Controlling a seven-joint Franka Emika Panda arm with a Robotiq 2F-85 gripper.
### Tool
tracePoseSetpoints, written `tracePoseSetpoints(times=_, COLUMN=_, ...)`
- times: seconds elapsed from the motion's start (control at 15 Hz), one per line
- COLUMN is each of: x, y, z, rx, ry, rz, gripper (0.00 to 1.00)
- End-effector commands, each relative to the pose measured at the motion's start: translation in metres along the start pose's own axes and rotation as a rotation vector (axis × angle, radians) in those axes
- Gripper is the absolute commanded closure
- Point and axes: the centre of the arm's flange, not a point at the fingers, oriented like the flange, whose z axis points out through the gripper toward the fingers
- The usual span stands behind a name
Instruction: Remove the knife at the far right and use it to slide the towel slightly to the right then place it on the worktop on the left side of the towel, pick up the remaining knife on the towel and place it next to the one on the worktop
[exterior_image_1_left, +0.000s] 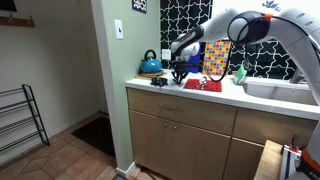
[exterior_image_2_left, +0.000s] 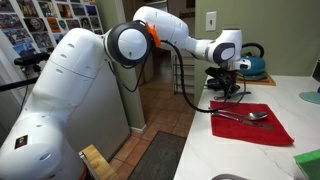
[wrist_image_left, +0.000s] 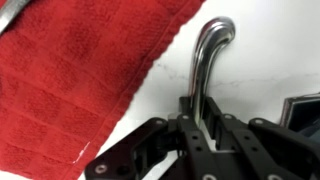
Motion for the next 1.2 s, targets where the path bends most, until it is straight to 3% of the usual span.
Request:
tracePoseSetpoints(times=0.0, x=0.001, y=0.001, z=0.009, rx=0.001, ry=-0.001, rz=-0.018, gripper=0.87)
tracePoseSetpoints(times=0.07, x=0.002, y=0.001, z=0.008, rx=0.004, ry=-0.001, rz=-0.016, gripper=0.80)
tracePoseSetpoints(times=0.13, x=0.002, y=0.000, z=0.008, rx=0.007, ry=-0.003, rz=-0.012, gripper=0.65)
tracePoseSetpoints(times=0.27, x=0.002, y=-0.001, z=0.007, rx=0.012, ry=-0.006, rz=-0.009, gripper=0.64)
tracePoseSetpoints(times=0.53, x=0.001, y=-0.003, z=-0.001, rx=0.022, ry=-0.010, rz=-0.006, gripper=0.35)
tracePoseSetpoints(times=0.67, x=-0.001, y=-0.004, z=-0.009, rx=0.023, ry=-0.012, rz=-0.003, gripper=0.12)
tracePoseSetpoints(times=0.87, x=-0.004, y=0.000, z=-0.030, rx=0.002, ry=-0.047, rz=0.060, gripper=0.01)
tracePoseSetpoints(times=1.13, x=-0.025, y=0.031, z=-0.078, rx=-0.049, ry=-0.096, rz=0.178, gripper=0.00)
